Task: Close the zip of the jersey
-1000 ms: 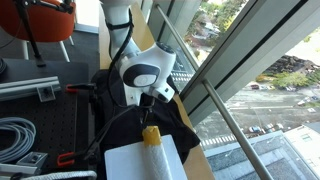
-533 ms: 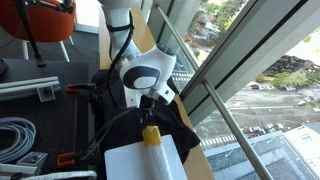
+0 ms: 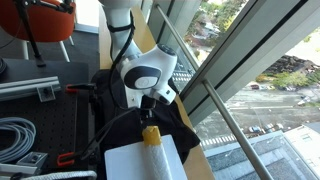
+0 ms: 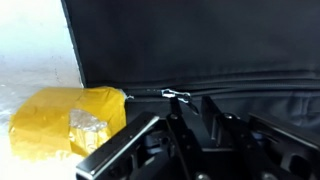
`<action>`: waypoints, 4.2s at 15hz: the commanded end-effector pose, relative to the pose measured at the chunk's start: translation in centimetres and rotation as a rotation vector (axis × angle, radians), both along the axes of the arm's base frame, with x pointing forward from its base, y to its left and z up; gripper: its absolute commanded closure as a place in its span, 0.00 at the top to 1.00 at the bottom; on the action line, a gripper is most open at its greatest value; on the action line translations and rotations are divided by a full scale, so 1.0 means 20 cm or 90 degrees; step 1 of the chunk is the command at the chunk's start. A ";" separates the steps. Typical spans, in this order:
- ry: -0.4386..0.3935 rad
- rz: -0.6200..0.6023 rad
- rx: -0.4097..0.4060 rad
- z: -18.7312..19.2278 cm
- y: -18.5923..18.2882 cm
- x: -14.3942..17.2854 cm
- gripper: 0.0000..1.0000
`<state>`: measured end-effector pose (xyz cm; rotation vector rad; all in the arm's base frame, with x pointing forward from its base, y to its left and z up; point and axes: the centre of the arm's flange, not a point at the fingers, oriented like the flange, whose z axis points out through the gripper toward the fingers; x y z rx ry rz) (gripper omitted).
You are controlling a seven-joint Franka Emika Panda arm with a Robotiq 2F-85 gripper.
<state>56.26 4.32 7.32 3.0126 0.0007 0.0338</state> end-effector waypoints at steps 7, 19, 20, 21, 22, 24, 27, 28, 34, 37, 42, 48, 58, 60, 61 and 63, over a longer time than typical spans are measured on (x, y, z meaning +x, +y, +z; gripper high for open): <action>-0.007 -0.014 -0.006 0.02 -0.01 0.04 0.02; 0.038 -0.020 0.001 0.19 0.47 -0.05 0.02; 0.043 -0.025 -0.001 0.21 0.54 -0.06 0.02; 0.048 -0.030 -0.002 0.23 0.60 -0.06 0.02; 0.054 -0.034 -0.004 0.25 0.67 -0.06 0.02; 0.067 -0.039 -0.003 0.28 0.80 -0.06 0.02; 0.095 -0.041 0.000 0.31 0.98 -0.05 0.02; 0.110 -0.040 0.002 0.31 1.05 -0.04 0.02; 0.189 -0.023 0.063 0.39 1.36 0.00 0.02; 0.215 -0.014 0.112 0.43 1.53 0.05 0.02; 0.244 -0.031 0.141 0.42 1.76 0.10 0.02; 0.279 -0.042 0.172 0.41 1.95 0.11 0.02; 0.288 -0.033 0.156 0.34 1.88 0.12 0.02; 0.291 -0.036 0.141 0.28 1.79 0.10 0.02; 0.295 -0.040 0.134 0.25 1.72 0.08 0.02; 0.303 -0.044 0.124 0.20 1.62 0.07 0.02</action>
